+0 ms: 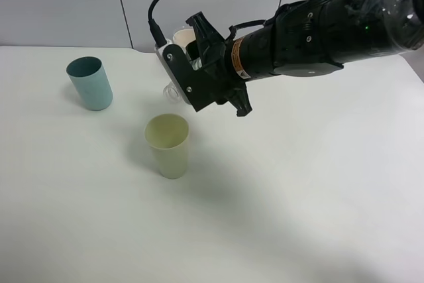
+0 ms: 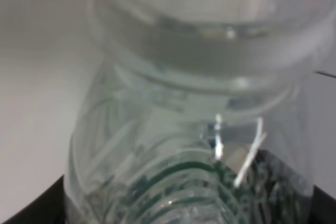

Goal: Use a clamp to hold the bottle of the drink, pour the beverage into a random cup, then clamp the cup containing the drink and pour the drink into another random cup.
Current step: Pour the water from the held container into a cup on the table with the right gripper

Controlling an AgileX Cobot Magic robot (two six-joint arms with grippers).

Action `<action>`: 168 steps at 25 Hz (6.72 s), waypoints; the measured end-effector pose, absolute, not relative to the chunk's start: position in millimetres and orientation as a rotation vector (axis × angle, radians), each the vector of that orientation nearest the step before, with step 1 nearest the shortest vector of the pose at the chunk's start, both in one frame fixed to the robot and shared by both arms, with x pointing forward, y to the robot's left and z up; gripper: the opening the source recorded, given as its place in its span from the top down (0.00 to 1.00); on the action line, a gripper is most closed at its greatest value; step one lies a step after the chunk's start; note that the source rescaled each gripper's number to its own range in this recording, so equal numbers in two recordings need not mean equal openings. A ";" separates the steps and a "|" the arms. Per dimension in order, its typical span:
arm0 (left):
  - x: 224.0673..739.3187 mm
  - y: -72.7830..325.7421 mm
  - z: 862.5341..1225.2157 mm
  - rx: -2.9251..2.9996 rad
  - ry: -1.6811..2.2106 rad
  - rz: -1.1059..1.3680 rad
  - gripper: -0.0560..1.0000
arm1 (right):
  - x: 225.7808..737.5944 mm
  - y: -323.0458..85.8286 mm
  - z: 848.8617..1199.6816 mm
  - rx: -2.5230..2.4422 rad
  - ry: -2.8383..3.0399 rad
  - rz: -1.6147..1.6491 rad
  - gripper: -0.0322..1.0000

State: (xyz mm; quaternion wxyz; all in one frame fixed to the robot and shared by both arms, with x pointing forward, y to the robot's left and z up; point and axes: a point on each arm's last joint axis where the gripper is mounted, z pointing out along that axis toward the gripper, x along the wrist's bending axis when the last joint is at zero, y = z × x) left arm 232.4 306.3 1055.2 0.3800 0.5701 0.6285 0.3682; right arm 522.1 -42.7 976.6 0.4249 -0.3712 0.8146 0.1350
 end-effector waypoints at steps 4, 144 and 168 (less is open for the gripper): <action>232.4 306.3 1055.2 1.456 1.605 0.940 0.00 | 519.7 -40.1 976.6 -0.944 2.030 0.339 0.96; 232.4 306.3 1055.2 1.456 1.605 0.940 0.00 | 522.8 -1.7 992.0 -1.565 1.480 -0.037 0.96; 232.4 306.3 1055.2 1.456 1.605 0.940 0.00 | 516.7 5.8 994.1 -1.679 1.307 -0.066 0.96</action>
